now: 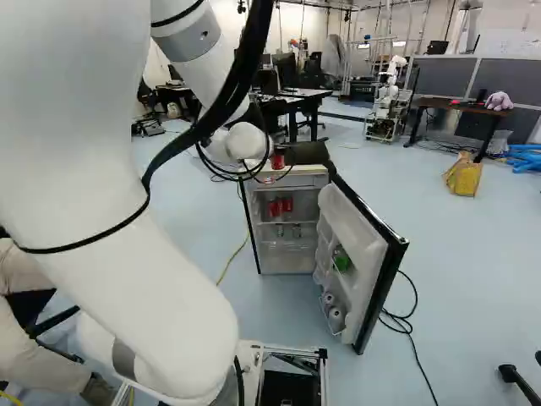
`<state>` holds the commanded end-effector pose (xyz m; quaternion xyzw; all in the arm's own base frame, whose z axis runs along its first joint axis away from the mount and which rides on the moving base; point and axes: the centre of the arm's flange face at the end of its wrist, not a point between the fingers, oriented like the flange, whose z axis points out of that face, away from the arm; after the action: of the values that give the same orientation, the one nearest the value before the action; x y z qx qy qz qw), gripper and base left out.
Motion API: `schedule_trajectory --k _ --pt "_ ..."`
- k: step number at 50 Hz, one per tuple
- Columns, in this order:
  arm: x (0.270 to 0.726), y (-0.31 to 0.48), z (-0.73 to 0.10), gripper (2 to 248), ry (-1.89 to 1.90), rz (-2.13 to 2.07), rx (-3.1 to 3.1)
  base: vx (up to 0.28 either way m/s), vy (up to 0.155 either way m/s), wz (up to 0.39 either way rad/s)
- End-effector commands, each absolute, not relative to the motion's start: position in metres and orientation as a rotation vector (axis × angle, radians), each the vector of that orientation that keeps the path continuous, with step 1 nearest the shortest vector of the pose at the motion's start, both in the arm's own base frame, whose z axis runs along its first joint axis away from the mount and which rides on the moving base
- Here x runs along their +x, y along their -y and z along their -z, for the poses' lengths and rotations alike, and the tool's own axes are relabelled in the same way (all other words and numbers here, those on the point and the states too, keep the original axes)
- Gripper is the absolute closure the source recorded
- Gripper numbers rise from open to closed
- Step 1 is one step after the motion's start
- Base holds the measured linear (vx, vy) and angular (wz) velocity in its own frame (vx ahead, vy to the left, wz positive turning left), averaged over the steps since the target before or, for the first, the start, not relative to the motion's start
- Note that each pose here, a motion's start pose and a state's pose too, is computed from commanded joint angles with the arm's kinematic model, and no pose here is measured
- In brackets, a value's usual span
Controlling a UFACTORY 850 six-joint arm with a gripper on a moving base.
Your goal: Grab a drink from the fridge
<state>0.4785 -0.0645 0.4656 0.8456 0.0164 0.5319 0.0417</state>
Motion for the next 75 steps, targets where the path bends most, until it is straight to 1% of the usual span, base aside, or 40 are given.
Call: schedule_trajectory --k 33,75 --pt "0.509 0.066 -0.465 163 -0.059 -1.637 2.586 0.000 0.000 0.000" --pt "0.534 0.067 -0.464 163 -0.066 -1.646 2.582 0.000 0.000 0.000"
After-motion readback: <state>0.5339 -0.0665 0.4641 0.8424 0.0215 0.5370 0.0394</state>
